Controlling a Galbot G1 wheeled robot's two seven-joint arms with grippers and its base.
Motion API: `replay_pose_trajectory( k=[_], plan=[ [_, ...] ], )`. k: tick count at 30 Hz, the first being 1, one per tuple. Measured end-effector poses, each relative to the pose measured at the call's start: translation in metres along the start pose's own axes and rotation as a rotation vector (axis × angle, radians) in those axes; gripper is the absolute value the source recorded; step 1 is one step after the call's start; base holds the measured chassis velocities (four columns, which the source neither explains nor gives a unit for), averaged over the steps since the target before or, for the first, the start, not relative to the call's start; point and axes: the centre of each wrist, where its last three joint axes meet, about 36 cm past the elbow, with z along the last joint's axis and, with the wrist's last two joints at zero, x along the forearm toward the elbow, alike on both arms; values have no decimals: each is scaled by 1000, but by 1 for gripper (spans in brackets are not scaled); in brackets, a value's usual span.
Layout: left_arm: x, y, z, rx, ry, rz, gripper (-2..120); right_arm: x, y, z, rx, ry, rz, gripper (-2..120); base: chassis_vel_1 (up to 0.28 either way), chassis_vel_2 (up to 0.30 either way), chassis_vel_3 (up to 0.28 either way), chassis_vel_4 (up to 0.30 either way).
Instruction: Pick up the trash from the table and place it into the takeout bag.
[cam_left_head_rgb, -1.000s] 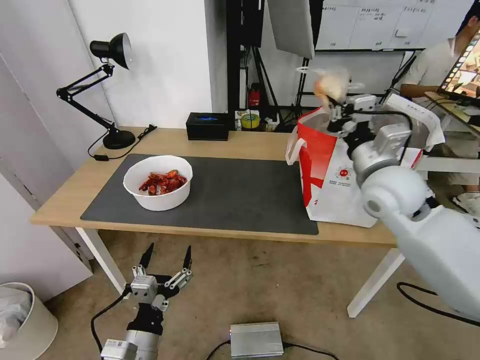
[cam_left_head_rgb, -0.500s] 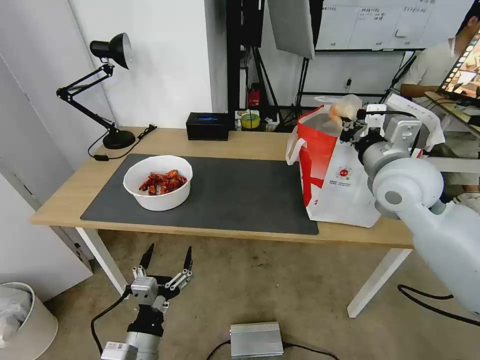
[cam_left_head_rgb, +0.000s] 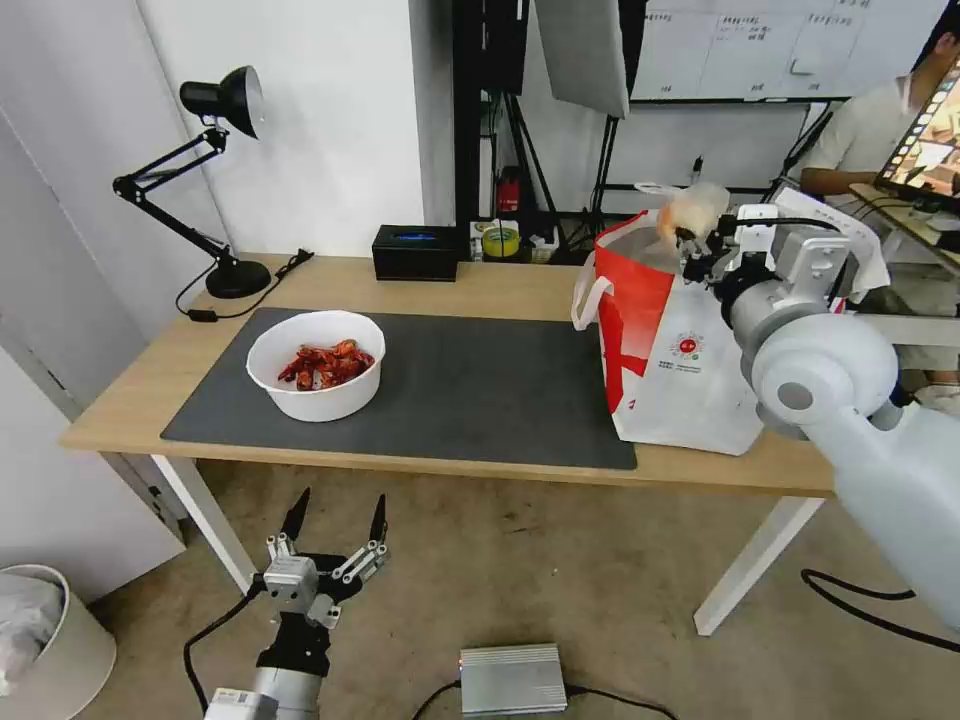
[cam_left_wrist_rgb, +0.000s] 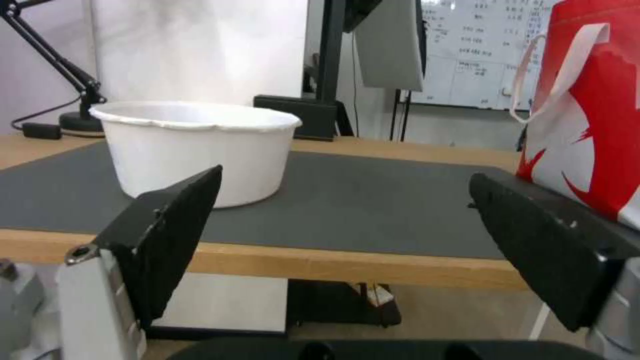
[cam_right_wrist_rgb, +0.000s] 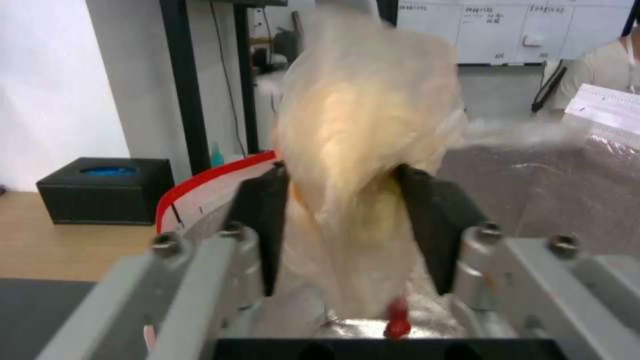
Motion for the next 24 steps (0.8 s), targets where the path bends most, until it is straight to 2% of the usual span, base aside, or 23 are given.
replay_pose_trajectory(
  k=[7, 8, 13, 16, 19, 20, 23, 24],
  plan=[
    [0, 0, 0, -1, -2, 0, 100, 0, -1, 0, 10, -11, 9, 79, 0, 0, 0, 0],
    [0, 0, 0, -1, -2, 0, 100, 0, -1, 0, 10, -11, 9, 79, 0, 0, 0, 0],
    [-1, 0, -2, -2, -6, -1, 100, 2, -2, 0, 20, -46, -17, 97, 0, 0, 0, 0],
    [-1, 1, -2, -3, -6, -1, 100, 5, -2, 2, 9, -93, -62, 100, 0, 0, 0, 0],
    [-2, 1, -2, -3, -8, -2, 100, 13, -3, 13, -47, -201, -198, 100, 0, 0, 0, 0],
    [-2, 1, -2, -3, -8, -2, 100, 13, -3, 13, -47, -201, -198, 100, 0, 0, 0, 0],
    [-5, 3, -3, -3, -19, -5, 100, 25, -2, 35, -50, -247, -320, 100, 0, 0, 0, 0],
    [-5, 3, -3, -3, -19, -5, 100, 25, -2, 35, -50, -247, -320, 100, 0, 0, 0, 0]
  ],
)
